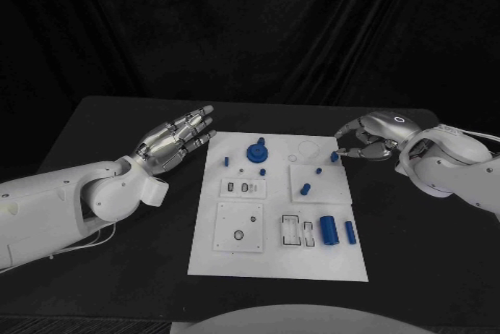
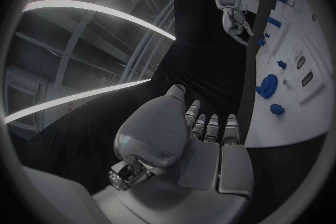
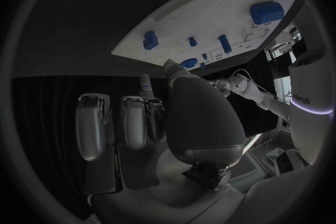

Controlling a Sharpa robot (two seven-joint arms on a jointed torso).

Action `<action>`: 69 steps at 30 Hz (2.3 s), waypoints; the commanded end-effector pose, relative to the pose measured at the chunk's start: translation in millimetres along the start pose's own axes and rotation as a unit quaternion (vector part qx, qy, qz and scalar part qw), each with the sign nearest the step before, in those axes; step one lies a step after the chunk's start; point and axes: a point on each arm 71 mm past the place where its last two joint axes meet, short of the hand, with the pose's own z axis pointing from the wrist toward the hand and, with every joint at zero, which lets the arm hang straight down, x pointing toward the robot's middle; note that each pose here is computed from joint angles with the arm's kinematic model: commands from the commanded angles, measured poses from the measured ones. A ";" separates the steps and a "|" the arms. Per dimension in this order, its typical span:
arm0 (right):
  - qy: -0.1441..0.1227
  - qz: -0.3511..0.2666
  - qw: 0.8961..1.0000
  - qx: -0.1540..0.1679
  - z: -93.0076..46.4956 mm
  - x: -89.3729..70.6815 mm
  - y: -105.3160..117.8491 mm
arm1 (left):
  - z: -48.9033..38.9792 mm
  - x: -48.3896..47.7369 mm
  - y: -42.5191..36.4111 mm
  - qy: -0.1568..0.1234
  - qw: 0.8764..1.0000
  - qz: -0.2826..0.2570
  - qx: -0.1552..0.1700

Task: Assemble the parts on the task board

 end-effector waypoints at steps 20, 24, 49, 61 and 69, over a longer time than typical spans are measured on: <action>0.025 -0.002 1.000 0.009 0.4 16.7 -3.1 | 0.2 1.4 -0.2 0.009 1.000 -0.004 0.007; 0.030 -0.001 1.000 0.010 1.4 19.7 -2.6 | 0.2 1.5 -0.1 0.010 1.000 -0.004 0.007; 0.049 -0.002 0.998 0.028 6.9 27.3 -3.5 | 0.1 0.3 0.2 0.010 1.000 -0.004 0.006; 0.055 -0.003 0.998 0.036 8.4 30.1 -4.7 | 0.2 0.3 0.5 0.011 1.000 -0.005 0.004; 0.054 -0.002 0.998 0.034 9.9 31.1 -3.0 | 0.3 0.4 0.8 0.012 1.000 -0.006 0.004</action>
